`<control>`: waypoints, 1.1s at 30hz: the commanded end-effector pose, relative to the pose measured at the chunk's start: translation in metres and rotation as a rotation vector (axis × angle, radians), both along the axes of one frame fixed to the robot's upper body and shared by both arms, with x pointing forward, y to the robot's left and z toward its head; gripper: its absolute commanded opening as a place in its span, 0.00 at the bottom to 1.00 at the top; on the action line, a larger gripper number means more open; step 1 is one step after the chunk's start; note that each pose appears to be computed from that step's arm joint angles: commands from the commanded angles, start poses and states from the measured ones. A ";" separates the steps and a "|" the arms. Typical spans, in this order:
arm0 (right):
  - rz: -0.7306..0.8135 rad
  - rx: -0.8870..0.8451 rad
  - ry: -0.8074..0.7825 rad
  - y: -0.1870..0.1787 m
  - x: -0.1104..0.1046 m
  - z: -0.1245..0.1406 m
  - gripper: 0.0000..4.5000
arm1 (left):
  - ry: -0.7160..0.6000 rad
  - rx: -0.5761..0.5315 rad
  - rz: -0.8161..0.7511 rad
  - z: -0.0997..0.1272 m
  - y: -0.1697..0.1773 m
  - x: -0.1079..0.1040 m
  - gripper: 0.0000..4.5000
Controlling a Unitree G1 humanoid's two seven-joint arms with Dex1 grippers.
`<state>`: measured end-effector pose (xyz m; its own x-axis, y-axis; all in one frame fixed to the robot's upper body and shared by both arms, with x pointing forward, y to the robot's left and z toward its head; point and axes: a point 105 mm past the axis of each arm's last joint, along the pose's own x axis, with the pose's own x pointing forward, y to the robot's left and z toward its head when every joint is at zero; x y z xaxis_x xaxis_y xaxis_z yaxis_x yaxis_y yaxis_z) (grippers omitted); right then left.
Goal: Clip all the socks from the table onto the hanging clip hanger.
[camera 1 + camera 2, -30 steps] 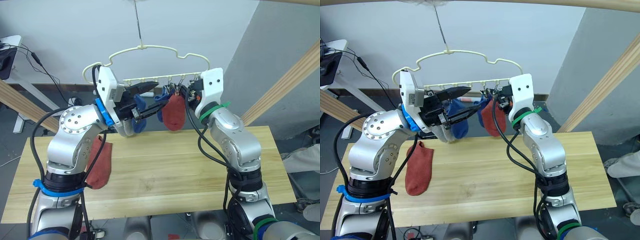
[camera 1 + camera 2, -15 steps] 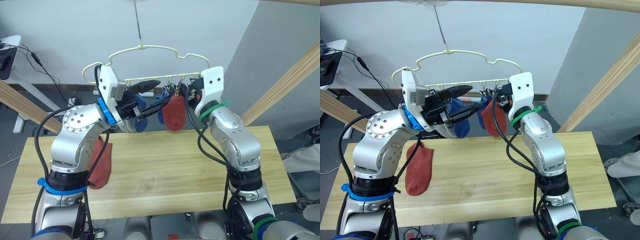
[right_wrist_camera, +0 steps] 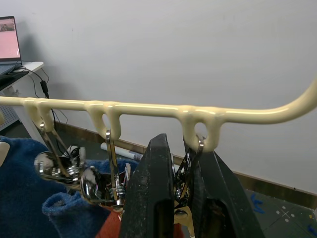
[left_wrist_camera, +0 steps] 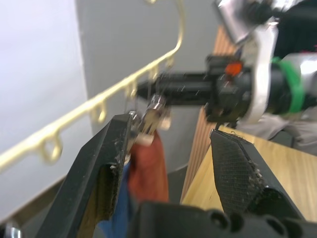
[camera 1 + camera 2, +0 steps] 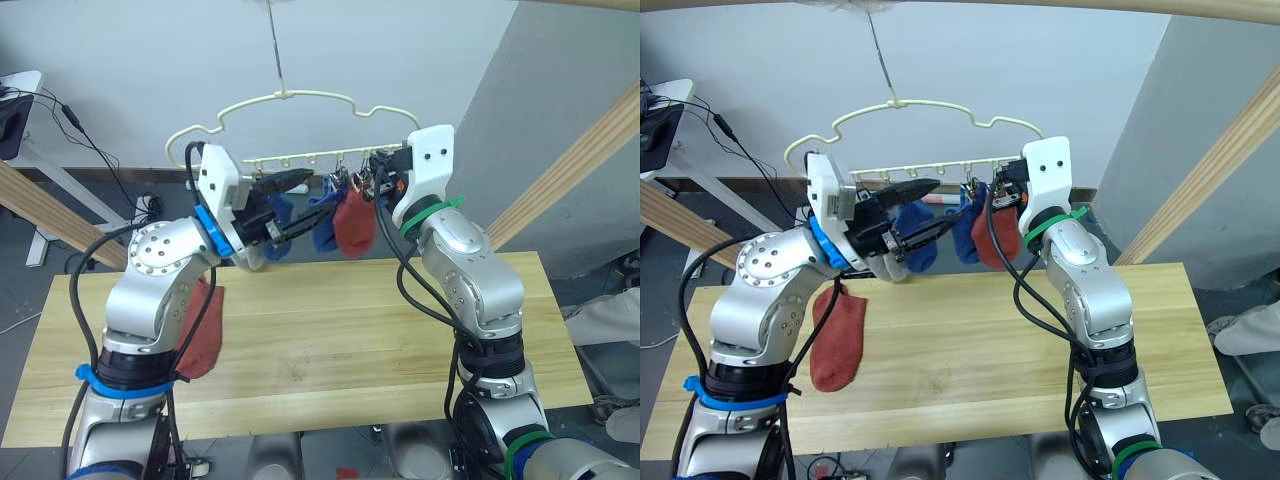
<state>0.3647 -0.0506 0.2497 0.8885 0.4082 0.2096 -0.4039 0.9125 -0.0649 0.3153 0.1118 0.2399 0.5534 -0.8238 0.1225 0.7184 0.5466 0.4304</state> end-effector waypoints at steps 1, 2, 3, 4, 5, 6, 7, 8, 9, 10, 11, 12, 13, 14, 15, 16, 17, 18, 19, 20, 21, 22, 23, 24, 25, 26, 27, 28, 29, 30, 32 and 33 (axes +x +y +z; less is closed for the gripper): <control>0.012 0.024 -0.063 -0.001 -0.006 0.016 0.01 | -0.020 0.037 0.082 -0.009 0.015 -0.011 0.67; 0.013 0.023 -0.063 -0.001 -0.006 0.016 0.01 | 0.006 0.039 0.103 -0.016 0.019 -0.013 0.71; 0.014 0.021 -0.063 -0.002 -0.006 0.016 0.01 | 0.041 0.052 0.140 -0.029 0.029 -0.017 0.76; 0.014 0.020 -0.062 -0.002 -0.006 0.016 0.01 | 0.070 0.065 0.179 -0.042 0.040 -0.021 0.82; 0.015 0.019 -0.062 -0.003 -0.006 0.016 0.01 | 0.099 0.078 0.228 -0.055 0.052 -0.024 0.89; 0.016 0.018 -0.062 -0.003 -0.006 0.016 0.01 | 0.130 0.088 0.280 -0.066 0.065 -0.026 0.96; 0.016 0.017 -0.062 -0.003 -0.006 0.016 0.01 | 0.147 0.091 0.312 -0.073 0.073 -0.027 1.00; 0.017 0.016 -0.061 -0.004 -0.005 0.015 0.01 | 0.179 0.086 0.378 -0.083 0.090 -0.026 1.00; 0.018 0.015 -0.060 -0.004 -0.005 0.015 0.01 | 0.209 0.071 0.435 -0.090 0.103 -0.024 1.00; 0.019 0.013 -0.060 -0.004 -0.005 0.015 0.01 | 0.250 0.048 0.498 -0.099 0.119 -0.022 1.00; 0.020 0.012 -0.059 -0.004 -0.005 0.016 0.01 | 0.277 0.032 0.537 -0.104 0.130 -0.020 1.00; 0.023 0.009 -0.059 -0.003 -0.005 0.016 0.01 | 0.308 0.026 0.579 -0.112 0.143 -0.019 1.00; 0.027 0.007 -0.059 -0.002 -0.005 0.016 0.01 | 0.343 0.020 0.618 -0.120 0.156 -0.017 1.00; 0.029 0.006 -0.059 -0.002 -0.005 0.017 0.01 | 0.377 0.017 0.644 -0.128 0.165 -0.016 1.00; 0.032 0.004 -0.059 -0.001 -0.005 0.017 0.01 | 0.402 0.016 0.665 -0.135 0.174 -0.014 1.00; 0.034 0.003 -0.059 -0.001 -0.005 0.017 0.01 | 0.434 0.006 0.681 -0.140 0.179 -0.012 1.00; 0.036 0.001 -0.059 -0.001 -0.006 0.018 0.01 | 0.455 -0.001 0.694 -0.145 0.184 -0.009 1.00; 0.038 -0.001 -0.059 0.000 -0.006 0.018 0.01 | 0.464 0.005 0.700 -0.148 0.187 -0.007 1.00; 0.040 -0.002 -0.059 0.000 -0.006 0.018 0.01 | 0.481 -0.003 0.712 -0.151 0.191 -0.004 1.00; 0.041 -0.004 -0.059 0.000 -0.006 0.018 0.01 | 0.496 -0.006 0.729 -0.154 0.195 -0.001 1.00; 0.043 -0.006 -0.058 0.000 -0.006 0.018 0.01 | 0.505 0.002 0.739 -0.157 0.198 0.002 1.00; 0.043 -0.008 -0.058 0.000 -0.006 0.019 0.01 | 0.520 0.008 0.746 -0.160 0.200 0.004 1.00; 0.044 -0.010 -0.057 0.000 -0.007 0.019 0.01 | 0.535 0.026 0.748 -0.165 0.201 0.005 1.00; 0.044 -0.011 -0.056 0.000 -0.007 0.019 0.01 | 0.554 0.044 0.747 -0.171 0.202 0.006 1.00; 0.044 -0.012 -0.055 0.000 -0.007 0.019 0.01 | 0.572 0.051 0.744 -0.175 0.202 0.006 1.00; 0.044 -0.013 -0.055 0.000 -0.007 0.019 0.01 | 0.584 0.061 0.742 -0.178 0.203 0.006 1.00; 0.044 -0.013 -0.055 0.000 -0.008 0.019 0.01 | 0.589 0.077 0.740 -0.181 0.203 0.005 1.00; 0.044 -0.014 -0.054 0.000 -0.008 0.019 0.01 | 0.608 0.068 0.746 -0.185 0.204 0.005 0.96; 0.043 -0.014 -0.053 0.000 -0.008 0.018 0.01 | 0.625 0.068 0.743 -0.188 0.204 0.004 0.91; 0.043 -0.015 -0.052 0.000 -0.008 0.018 0.01 | 0.641 0.073 0.742 -0.192 0.205 0.003 0.86; 0.042 -0.015 -0.051 0.000 -0.009 0.018 0.01 | 0.671 0.077 0.737 -0.198 0.205 0.000 0.73; 0.042 -0.015 -0.050 0.000 -0.009 0.018 0.01 | 0.682 0.084 0.735 -0.201 0.206 -0.001 0.67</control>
